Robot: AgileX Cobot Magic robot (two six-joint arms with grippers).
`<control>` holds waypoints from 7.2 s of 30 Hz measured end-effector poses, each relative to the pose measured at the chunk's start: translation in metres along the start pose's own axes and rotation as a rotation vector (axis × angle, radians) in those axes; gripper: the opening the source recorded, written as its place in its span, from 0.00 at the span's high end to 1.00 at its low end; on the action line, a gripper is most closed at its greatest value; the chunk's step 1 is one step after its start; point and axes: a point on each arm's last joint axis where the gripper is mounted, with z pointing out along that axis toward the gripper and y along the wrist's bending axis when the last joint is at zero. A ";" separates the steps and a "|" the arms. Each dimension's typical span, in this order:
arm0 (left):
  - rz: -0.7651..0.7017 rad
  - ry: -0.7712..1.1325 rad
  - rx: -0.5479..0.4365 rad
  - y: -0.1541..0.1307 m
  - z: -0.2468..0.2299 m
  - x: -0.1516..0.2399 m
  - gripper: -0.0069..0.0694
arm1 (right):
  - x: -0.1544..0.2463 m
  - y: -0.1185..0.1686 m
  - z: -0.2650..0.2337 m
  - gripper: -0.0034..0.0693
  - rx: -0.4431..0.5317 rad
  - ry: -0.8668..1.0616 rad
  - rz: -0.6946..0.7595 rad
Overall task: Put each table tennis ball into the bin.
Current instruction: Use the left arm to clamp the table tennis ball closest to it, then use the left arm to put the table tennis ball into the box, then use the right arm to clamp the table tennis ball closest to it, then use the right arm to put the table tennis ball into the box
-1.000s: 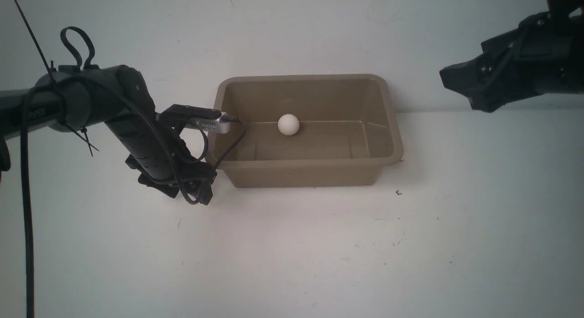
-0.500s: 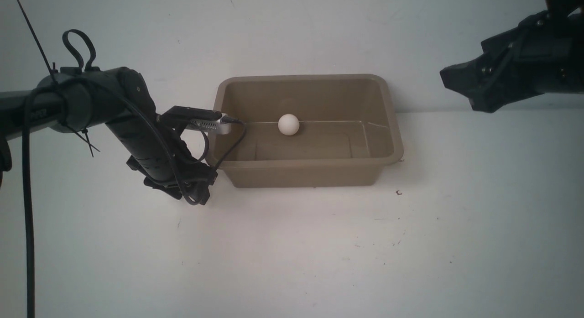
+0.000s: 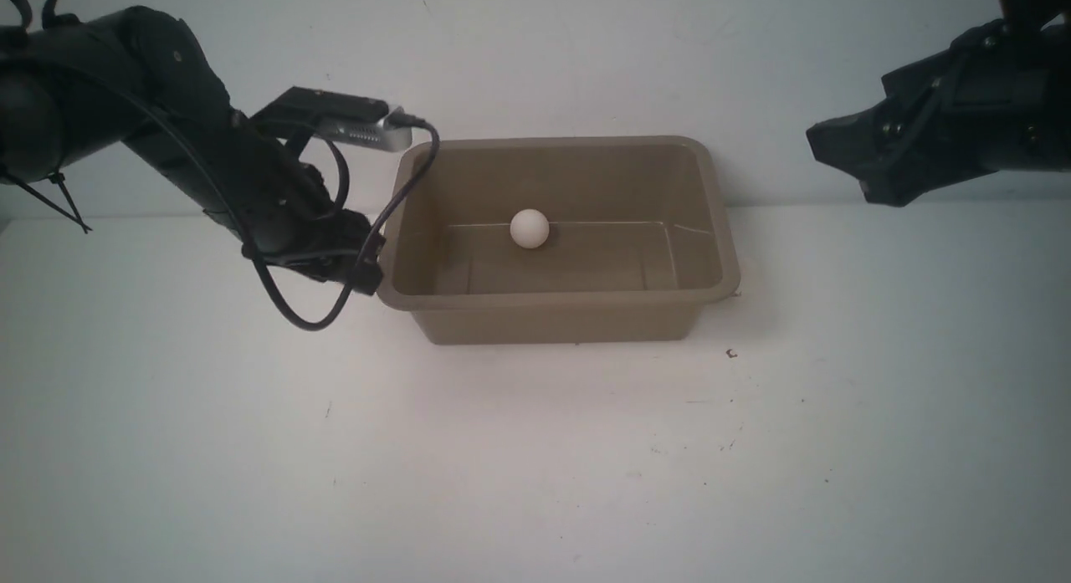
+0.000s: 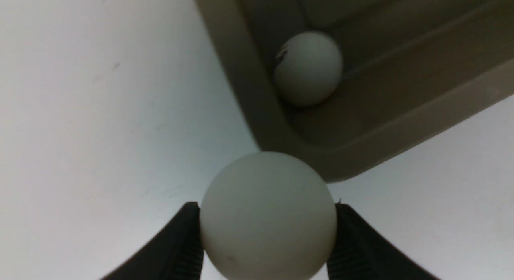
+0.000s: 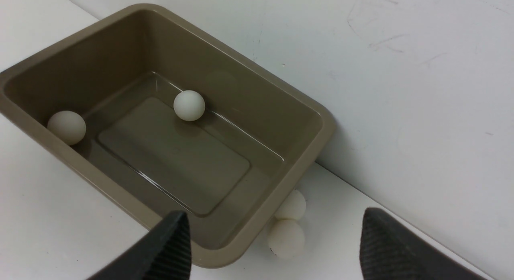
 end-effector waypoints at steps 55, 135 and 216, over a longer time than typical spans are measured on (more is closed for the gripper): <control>0.143 -0.071 -0.118 -0.028 -0.087 0.003 0.27 | 0.005 -0.008 0.013 0.25 0.054 0.002 -0.013; 0.198 -0.310 -0.091 -0.061 -0.160 0.007 0.27 | 0.128 -0.048 0.226 0.37 -0.250 0.283 -0.033; 0.182 -0.346 -0.074 -0.062 -0.161 0.005 0.27 | 0.032 -0.001 0.191 0.29 -0.358 -0.005 -0.069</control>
